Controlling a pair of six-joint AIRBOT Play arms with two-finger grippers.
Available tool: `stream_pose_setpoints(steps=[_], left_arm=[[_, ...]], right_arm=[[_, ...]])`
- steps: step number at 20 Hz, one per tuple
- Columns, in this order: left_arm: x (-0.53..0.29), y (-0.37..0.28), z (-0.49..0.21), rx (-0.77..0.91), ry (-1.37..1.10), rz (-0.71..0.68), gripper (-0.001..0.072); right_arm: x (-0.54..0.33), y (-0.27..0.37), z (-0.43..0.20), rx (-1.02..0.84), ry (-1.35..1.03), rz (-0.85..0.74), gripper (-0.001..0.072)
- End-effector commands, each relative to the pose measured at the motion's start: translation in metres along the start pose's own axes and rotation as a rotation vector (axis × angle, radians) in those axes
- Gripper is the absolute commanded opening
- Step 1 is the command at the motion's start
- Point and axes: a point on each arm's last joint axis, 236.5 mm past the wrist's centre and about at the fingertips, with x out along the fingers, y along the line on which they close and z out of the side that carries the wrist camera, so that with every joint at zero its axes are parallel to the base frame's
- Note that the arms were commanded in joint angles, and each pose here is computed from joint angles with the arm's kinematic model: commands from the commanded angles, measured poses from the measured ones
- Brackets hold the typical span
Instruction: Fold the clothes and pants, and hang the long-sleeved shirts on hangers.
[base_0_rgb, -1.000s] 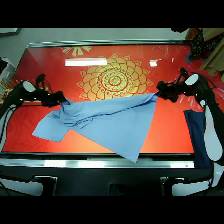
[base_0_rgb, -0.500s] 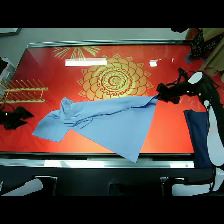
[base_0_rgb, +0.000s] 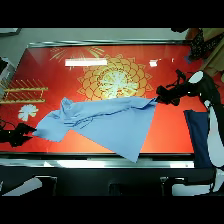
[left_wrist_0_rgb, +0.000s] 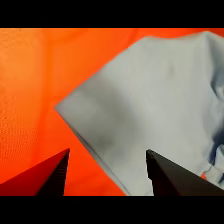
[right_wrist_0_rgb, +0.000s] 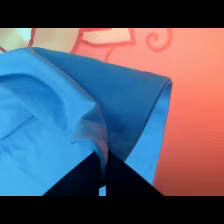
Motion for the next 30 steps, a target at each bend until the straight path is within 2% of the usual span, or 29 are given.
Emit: stream_pose_setpoints(steps=[1, 10, 11, 13, 14, 18, 22, 26, 28, 30], left_arm=[[0.015, 0.004, -0.008, -0.028, 0.049, -0.012, 0.0543], [0.053, -0.014, -0.024, 0.019, 0.142, -0.015, 0.0537], [0.056, -0.017, -0.028, 0.03, 0.154, -0.016, 0.0464], [0.057, -0.025, -0.03, 0.038, 0.158, -0.029, 0.0069], [0.057, -0.033, -0.026, 0.022, 0.145, -0.06, 0.0024], [0.032, -0.092, 0.001, 0.064, 0.083, -0.241, 0.0022], [-0.034, -0.176, 0.041, 0.257, -0.064, -0.321, 0.0021], [-0.162, -0.279, 0.06, 0.477, -0.338, -0.411, 0.0021], [-0.243, -0.32, 0.047, 0.58, -0.499, -0.449, 0.002], [-0.315, -0.341, 0.021, 0.66, -0.658, -0.419, 0.0021]], right_arm=[[0.0, 0.0, 0.0, -0.004, 0.001, 0.0, 0.0033], [0.0, 0.0, 0.0, -0.004, -0.002, 0.001, 0.0033], [0.0, 0.0, 0.0, -0.004, -0.002, 0.001, 0.0033], [0.0, 0.0, -0.001, -0.004, 0.003, 0.001, 0.0033], [-0.001, 0.001, -0.001, -0.004, 0.004, 0.002, 0.0033], [-0.015, 0.019, 0.007, -0.062, -0.057, 0.055, 0.0033], [-0.074, 0.043, 0.038, -0.13, -0.3, 0.062, 0.0032], [-0.189, 0.068, 0.056, -0.186, -0.62, 0.009, 0.0032], [-0.253, 0.058, 0.046, -0.12, -0.763, -0.082, 0.0032], [-0.313, 0.036, 0.022, -0.043, -0.878, -0.201, 0.0032]])
